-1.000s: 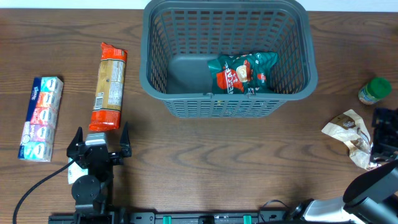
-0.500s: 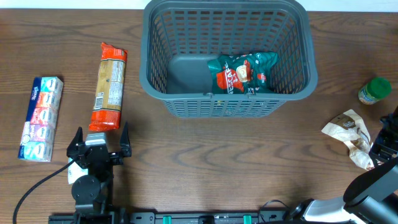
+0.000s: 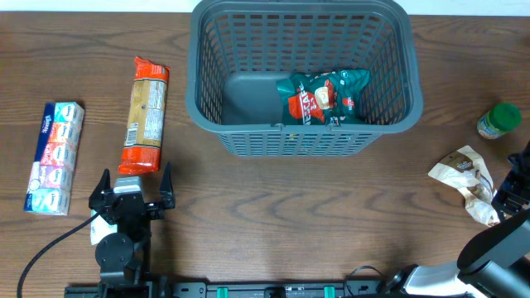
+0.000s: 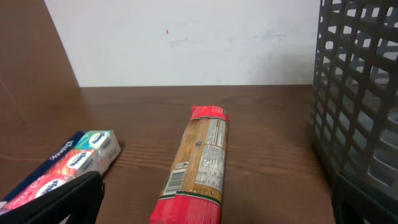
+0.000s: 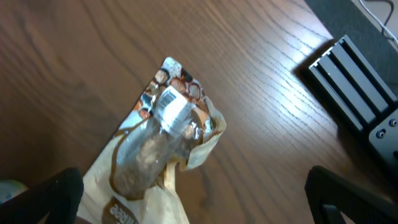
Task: Pack container
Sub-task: 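Move the right gripper down to the white-brown pouch, then grasp the white-brown pouch with the right gripper and lift it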
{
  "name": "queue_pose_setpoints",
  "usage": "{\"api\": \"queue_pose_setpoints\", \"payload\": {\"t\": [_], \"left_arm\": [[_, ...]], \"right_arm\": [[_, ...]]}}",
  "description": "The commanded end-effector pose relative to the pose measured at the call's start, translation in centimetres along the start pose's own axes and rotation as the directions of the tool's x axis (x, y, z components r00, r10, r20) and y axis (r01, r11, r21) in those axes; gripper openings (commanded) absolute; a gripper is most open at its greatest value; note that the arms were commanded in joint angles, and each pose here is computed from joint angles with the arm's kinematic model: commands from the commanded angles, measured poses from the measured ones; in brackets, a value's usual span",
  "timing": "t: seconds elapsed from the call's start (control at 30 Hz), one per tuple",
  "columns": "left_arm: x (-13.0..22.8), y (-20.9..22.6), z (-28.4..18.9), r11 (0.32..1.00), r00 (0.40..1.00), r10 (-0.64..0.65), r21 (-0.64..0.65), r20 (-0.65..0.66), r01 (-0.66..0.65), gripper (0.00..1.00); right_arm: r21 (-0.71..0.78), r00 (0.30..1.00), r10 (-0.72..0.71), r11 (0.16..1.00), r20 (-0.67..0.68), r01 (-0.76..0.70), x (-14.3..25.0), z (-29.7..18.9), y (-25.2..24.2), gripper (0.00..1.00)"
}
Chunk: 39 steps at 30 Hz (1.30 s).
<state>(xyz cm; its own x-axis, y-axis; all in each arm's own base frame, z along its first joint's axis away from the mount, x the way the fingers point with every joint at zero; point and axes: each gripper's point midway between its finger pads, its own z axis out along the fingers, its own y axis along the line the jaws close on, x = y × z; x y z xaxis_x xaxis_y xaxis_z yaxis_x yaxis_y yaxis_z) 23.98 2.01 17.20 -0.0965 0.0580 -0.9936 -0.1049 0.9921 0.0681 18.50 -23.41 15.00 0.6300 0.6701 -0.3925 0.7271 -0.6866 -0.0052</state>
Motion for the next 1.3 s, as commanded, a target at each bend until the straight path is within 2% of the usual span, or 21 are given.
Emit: {"api": "queue_pose_setpoints", "payload": {"t": [0.0,0.07,0.17,0.33,0.43,0.8,1.27], "left_arm": [[0.3,-0.1,0.1,1.0,1.0,-0.013,0.004,0.001,0.013,0.99],[0.3,-0.1,0.1,1.0,1.0,-0.013,0.003,0.001,0.013,0.99],[0.3,-0.1,0.1,1.0,1.0,-0.013,0.004,0.001,0.013,0.98],[0.3,-0.1,0.1,1.0,1.0,-0.013,0.004,0.001,0.013,0.99],[0.3,-0.1,0.1,1.0,1.0,-0.013,0.003,0.001,0.013,0.99],[0.3,-0.1,0.1,1.0,1.0,-0.013,0.003,0.001,0.013,0.99],[0.3,-0.1,0.1,1.0,1.0,-0.012,0.003,0.001,0.012,0.98]], "right_arm": [[-0.013,0.984,0.161,0.987,0.073,-0.161,-1.5,-0.1,-0.1,0.99],[-0.021,0.976,0.204,0.979,0.075,-0.203,-1.6,-0.1,0.0,0.98],[-0.046,0.966,0.249,0.968,0.067,-0.247,-1.5,0.0,0.6,0.89],[-0.09,0.96,0.276,0.958,0.037,-0.272,-0.6,1.0,2.3,0.86],[-0.086,0.962,0.273,0.959,0.03,-0.27,0.1,2.2,2.8,0.81],[0.098,0.976,0.215,0.971,0.032,-0.217,4.7,9.0,2.2,0.82],[0.178,0.991,0.125,0.975,0.047,-0.131,8.4,13.0,2.1,0.8]]}}
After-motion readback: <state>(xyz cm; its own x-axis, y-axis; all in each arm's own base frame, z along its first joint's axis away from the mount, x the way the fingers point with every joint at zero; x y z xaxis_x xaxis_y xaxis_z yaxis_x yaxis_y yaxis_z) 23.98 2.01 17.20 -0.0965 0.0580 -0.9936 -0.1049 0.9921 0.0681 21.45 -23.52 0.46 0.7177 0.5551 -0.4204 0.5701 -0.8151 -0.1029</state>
